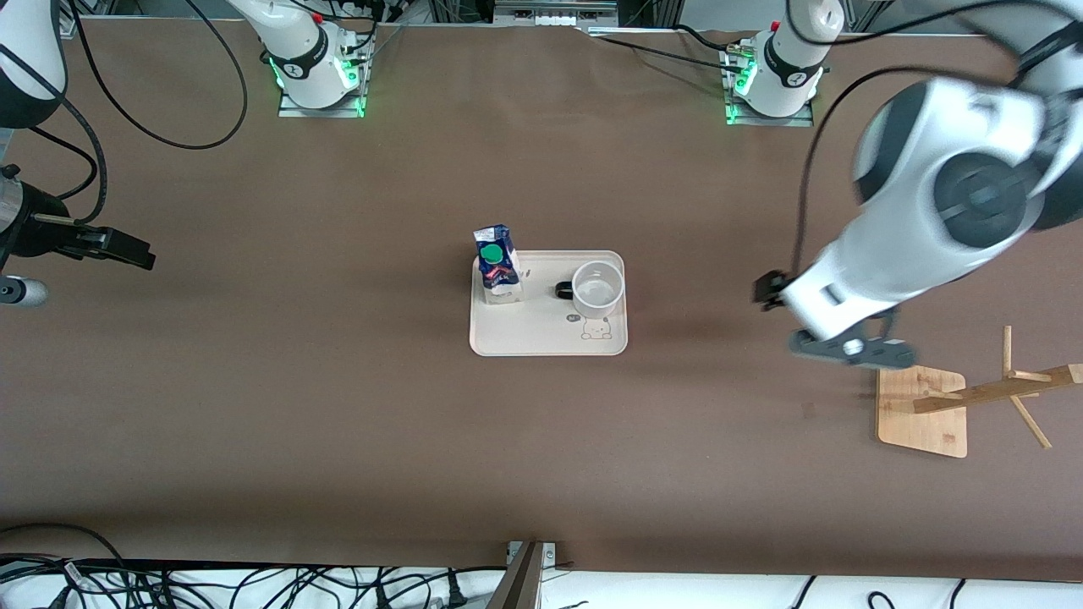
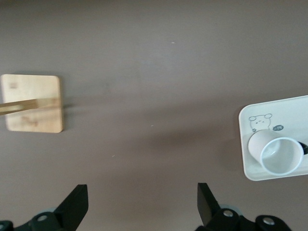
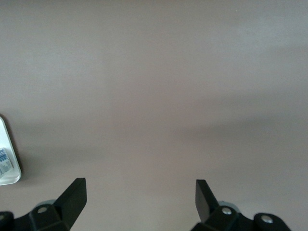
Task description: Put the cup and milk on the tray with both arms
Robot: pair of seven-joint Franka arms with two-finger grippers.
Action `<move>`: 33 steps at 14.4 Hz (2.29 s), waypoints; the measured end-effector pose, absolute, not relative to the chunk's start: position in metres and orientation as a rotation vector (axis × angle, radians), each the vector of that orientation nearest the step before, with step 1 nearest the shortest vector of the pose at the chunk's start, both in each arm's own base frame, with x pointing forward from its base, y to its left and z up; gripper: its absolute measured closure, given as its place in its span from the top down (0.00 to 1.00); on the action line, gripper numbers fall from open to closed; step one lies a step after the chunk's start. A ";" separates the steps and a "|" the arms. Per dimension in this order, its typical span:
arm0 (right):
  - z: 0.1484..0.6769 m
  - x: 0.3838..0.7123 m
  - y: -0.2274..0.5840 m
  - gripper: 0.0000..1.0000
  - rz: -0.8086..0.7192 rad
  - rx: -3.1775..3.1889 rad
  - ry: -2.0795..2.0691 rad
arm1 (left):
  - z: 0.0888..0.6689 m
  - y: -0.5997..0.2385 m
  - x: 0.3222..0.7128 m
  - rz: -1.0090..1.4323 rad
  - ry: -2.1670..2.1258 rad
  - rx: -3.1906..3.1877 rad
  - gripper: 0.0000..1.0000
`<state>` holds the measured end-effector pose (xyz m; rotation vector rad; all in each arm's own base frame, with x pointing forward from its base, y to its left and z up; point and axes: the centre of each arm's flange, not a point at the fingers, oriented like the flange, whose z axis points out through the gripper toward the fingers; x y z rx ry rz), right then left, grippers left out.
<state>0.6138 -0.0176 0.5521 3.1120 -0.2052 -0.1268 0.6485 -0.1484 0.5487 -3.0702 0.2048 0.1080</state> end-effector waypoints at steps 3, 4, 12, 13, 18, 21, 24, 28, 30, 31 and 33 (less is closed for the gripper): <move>0.553 0.616 -0.019 1.00 -0.096 3.113 -0.178 | 0.595 -0.107 0.613 0.056 0.138 -3.065 1.00; 0.554 0.617 -0.022 1.00 -0.079 3.113 -0.167 | 0.606 -0.097 0.600 0.042 0.114 -3.063 1.00; 0.550 0.613 -0.025 1.00 -0.140 3.070 -0.128 | 0.591 -0.017 0.559 -0.059 -0.097 -3.142 1.00; 0.550 0.613 -0.026 1.00 -0.136 3.070 -0.130 | 0.592 -0.020 0.558 -0.059 -0.078 -3.133 1.00; 0.553 0.613 -0.039 1.00 -0.081 3.065 -0.180 | 0.587 -0.023 0.554 -0.017 -0.013 -3.121 1.00; 0.551 0.609 -0.048 1.00 -0.030 3.062 -0.203 | 0.585 -0.027 0.556 -0.014 0.006 -3.121 1.00; 0.554 0.606 -0.052 1.00 -0.019 3.061 -0.214 | 0.581 -0.027 0.552 0.052 0.006 -3.117 1.00; 0.561 0.604 -0.049 1.00 0.003 3.067 -0.216 | 0.582 -0.025 0.549 0.086 0.003 -3.114 1.00; 0.571 0.600 -0.048 1.00 0.033 3.065 -0.256 | 0.587 -0.025 0.549 0.076 0.002 -3.114 1.00; 0.577 0.598 -0.047 1.00 0.051 3.064 -0.280 | 0.588 -0.025 0.549 0.073 0.002 -3.114 1.00; 0.588 0.595 -0.048 1.00 0.073 3.062 -0.303 | 0.588 -0.025 0.549 0.071 0.002 -3.114 1.00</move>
